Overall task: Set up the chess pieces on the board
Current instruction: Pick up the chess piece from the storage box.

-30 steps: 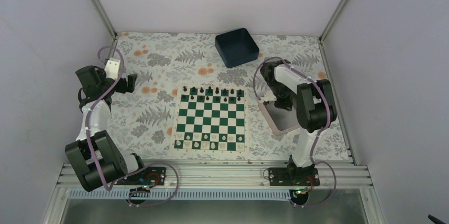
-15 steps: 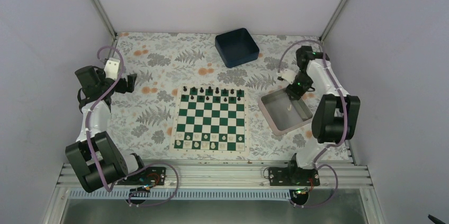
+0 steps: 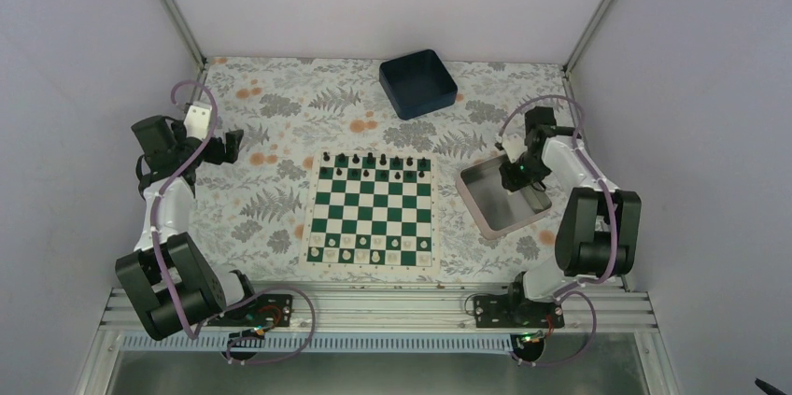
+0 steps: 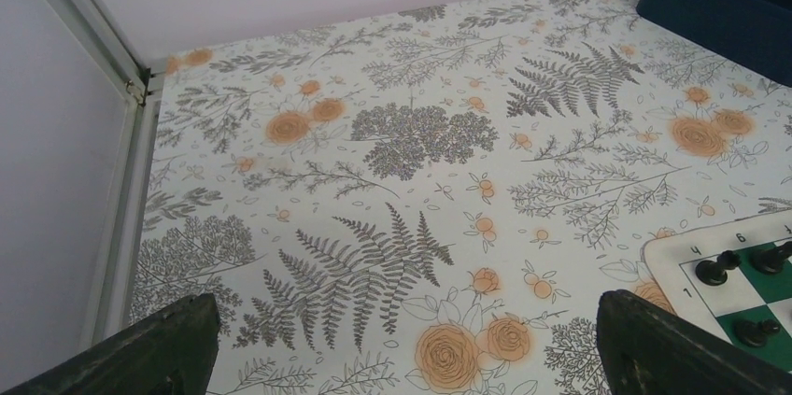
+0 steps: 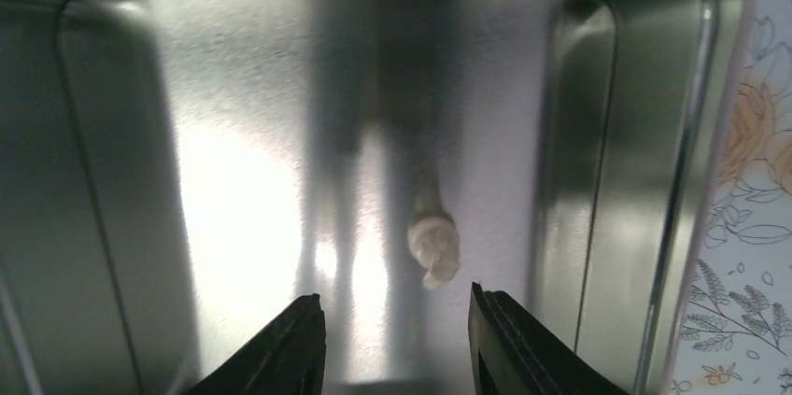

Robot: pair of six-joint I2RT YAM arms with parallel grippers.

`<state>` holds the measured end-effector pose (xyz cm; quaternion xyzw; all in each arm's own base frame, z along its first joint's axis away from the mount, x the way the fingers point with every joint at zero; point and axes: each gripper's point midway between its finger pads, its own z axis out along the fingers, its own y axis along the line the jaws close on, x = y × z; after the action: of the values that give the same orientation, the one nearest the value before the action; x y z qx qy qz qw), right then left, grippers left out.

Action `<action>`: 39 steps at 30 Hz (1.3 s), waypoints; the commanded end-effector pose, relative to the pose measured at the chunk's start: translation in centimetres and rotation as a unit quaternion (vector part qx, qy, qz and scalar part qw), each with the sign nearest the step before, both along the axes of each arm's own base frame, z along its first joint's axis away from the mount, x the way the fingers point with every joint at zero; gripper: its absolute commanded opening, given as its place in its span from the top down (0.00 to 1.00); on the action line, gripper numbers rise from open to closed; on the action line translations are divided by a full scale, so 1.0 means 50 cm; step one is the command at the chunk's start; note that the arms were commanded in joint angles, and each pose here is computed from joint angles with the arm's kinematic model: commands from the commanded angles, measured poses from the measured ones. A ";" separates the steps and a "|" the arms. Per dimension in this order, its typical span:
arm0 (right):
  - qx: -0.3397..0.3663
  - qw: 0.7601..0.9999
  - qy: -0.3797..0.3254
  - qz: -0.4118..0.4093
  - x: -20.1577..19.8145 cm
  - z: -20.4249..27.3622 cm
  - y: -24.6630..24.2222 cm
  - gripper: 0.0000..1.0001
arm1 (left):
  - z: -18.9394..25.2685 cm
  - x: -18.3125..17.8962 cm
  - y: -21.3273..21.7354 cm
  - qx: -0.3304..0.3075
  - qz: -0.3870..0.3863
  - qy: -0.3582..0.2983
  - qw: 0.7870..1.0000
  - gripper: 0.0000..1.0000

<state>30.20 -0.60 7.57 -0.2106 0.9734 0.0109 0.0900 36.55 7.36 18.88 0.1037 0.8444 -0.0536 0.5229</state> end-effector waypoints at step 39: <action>-0.048 0.996 -0.033 0.064 0.015 0.052 0.002 0.95 | 0.037 0.005 -0.001 -0.002 -0.006 -0.022 1.000 0.00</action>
<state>31.04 -2.22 5.37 -0.2095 0.9730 -0.0353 0.0902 36.47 7.27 19.43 0.1051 0.8408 -0.0523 0.5284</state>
